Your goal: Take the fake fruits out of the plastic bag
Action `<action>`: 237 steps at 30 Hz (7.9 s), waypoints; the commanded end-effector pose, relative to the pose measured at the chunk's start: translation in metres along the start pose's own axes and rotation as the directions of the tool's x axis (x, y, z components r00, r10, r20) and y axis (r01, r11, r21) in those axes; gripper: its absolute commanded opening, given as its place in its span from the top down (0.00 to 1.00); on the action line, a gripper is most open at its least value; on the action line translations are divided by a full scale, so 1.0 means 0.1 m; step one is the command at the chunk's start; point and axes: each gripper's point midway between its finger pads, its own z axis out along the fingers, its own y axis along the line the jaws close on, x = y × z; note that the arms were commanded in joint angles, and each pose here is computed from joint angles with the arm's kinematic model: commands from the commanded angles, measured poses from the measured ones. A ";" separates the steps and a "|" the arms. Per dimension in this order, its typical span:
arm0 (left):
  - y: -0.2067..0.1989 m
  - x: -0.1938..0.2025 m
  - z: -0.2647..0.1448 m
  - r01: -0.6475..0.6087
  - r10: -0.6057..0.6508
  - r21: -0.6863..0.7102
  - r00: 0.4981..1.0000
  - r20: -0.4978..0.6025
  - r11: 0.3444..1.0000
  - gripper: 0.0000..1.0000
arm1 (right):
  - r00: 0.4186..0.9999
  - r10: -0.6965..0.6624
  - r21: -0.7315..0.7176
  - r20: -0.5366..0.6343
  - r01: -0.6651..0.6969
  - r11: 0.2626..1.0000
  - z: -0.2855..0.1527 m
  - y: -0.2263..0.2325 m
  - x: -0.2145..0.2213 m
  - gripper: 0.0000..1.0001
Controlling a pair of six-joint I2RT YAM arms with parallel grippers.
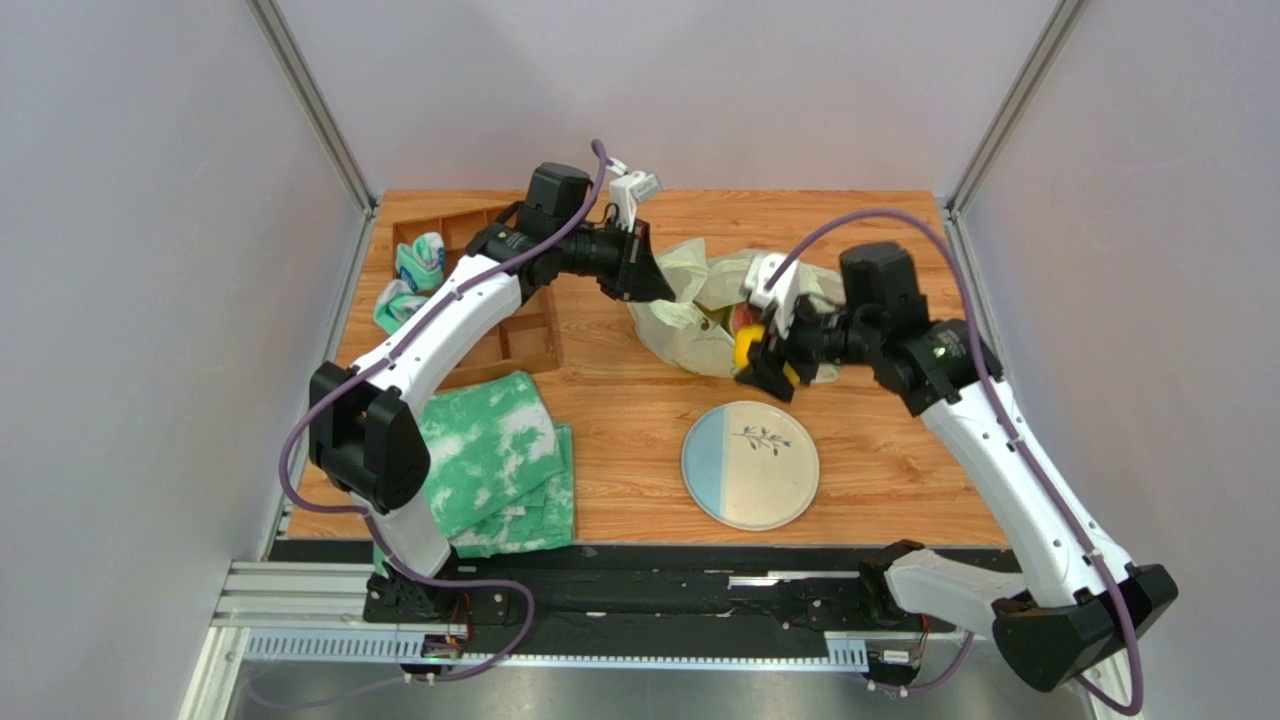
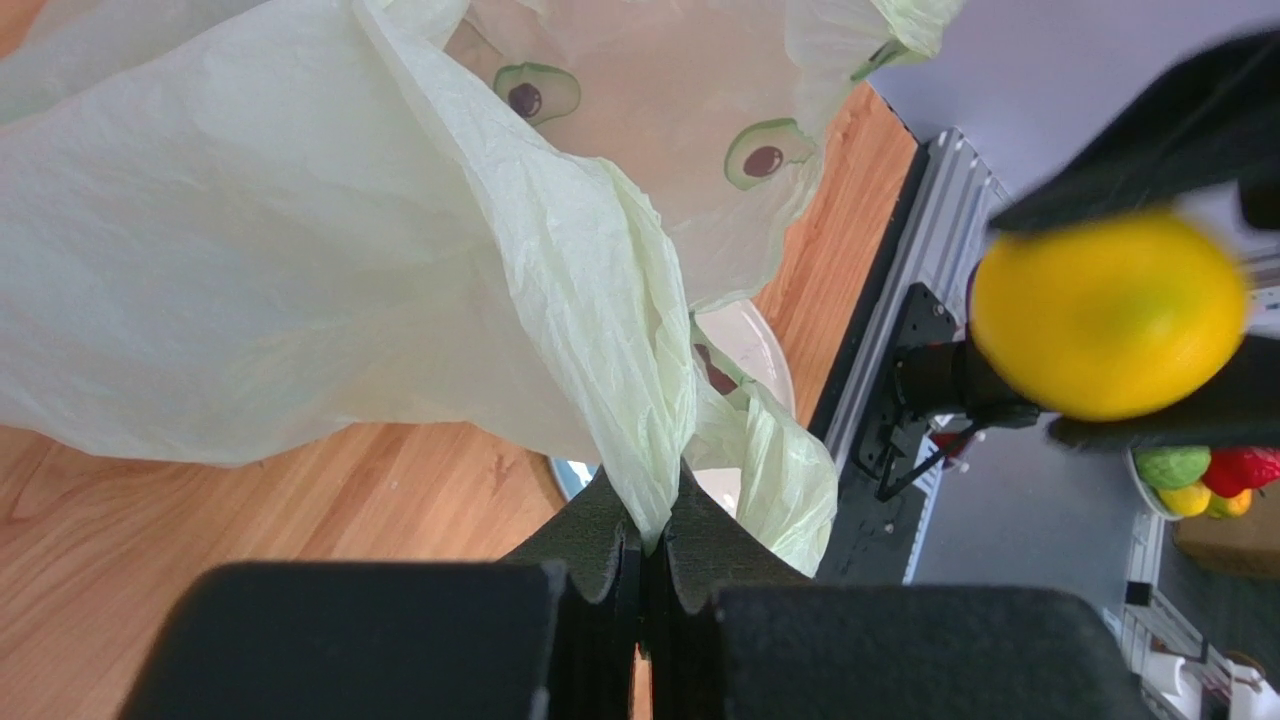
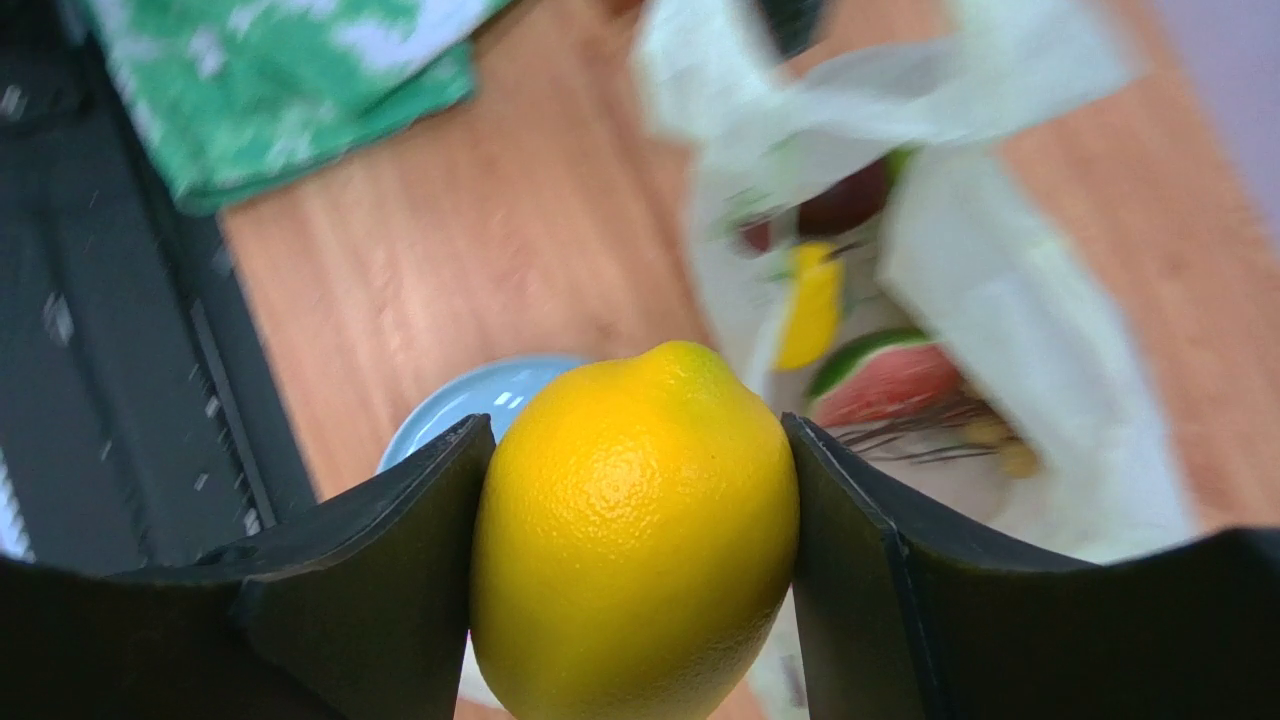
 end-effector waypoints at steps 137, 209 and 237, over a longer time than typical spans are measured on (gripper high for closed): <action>0.08 0.85 -0.39 -0.204 0.178 -0.111 0.962 -0.208 0.973 1.00 | 0.822 0.389 0.103 -0.416 -0.382 0.918 2.28 -0.87 1.45 0.57; 0.40 0.26 -0.70 -0.162 0.123 -0.220 0.976 -0.181 0.962 1.00 | 0.923 -0.179 -0.440 -0.342 0.011 0.898 1.31 0.71 1.69 0.71; 0.19 0.38 -0.62 -0.217 0.173 -0.185 0.958 -0.227 0.959 1.00 | 0.975 0.219 -0.088 0.051 -0.214 0.973 0.77 -0.21 -0.06 0.33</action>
